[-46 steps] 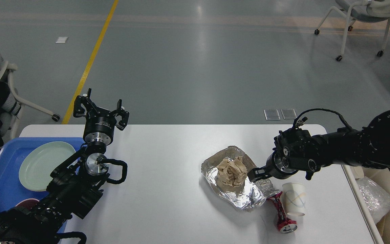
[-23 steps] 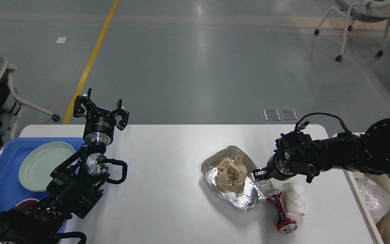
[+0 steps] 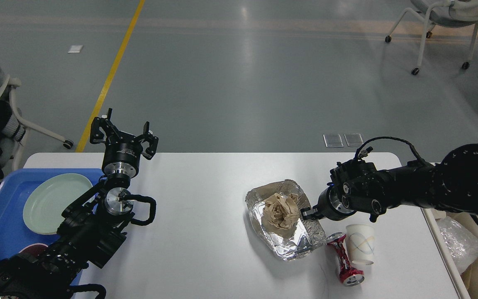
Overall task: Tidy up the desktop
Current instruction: 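Grasp the foil tray holding crumpled food with the right gripper, then lift the foil tray and carry it over the white bin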
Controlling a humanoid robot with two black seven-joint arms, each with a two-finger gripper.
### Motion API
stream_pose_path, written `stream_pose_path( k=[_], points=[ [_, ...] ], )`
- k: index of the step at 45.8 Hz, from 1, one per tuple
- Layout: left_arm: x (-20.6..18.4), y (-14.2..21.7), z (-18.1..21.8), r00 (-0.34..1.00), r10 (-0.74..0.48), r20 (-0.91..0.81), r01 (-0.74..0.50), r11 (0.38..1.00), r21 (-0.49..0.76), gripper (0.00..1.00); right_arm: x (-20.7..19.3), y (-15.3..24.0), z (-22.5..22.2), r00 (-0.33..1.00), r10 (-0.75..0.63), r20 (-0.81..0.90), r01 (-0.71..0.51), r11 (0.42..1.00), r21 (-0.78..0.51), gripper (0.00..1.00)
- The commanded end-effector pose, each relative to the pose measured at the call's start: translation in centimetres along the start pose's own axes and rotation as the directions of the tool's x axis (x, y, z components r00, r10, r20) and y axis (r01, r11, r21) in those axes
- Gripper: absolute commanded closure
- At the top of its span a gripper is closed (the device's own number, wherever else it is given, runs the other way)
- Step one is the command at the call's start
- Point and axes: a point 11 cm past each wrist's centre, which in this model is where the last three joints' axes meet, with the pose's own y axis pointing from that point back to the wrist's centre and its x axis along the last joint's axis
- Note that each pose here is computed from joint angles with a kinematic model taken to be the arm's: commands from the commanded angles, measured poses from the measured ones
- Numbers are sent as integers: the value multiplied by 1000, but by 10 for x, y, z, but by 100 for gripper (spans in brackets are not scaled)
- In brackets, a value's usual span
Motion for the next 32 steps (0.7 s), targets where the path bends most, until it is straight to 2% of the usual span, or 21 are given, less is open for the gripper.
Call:
stream_pose_path(
  k=[1, 17, 32],
  points=[
    [1, 0, 0, 1000, 1, 0, -1, 1000, 0, 0, 2, 1, 0, 1000, 2, -3, -2, 1000, -3, 100],
    [0, 0, 0, 1000, 0, 0, 0, 1000, 0, 0, 20, 27, -3, 997, -69, 23, 69, 998, 13, 100],
    [0, 0, 0, 1000, 0, 0, 0, 1000, 0, 0, 56, 118, 0, 975, -160, 156, 140, 981, 136, 100]
  ],
)
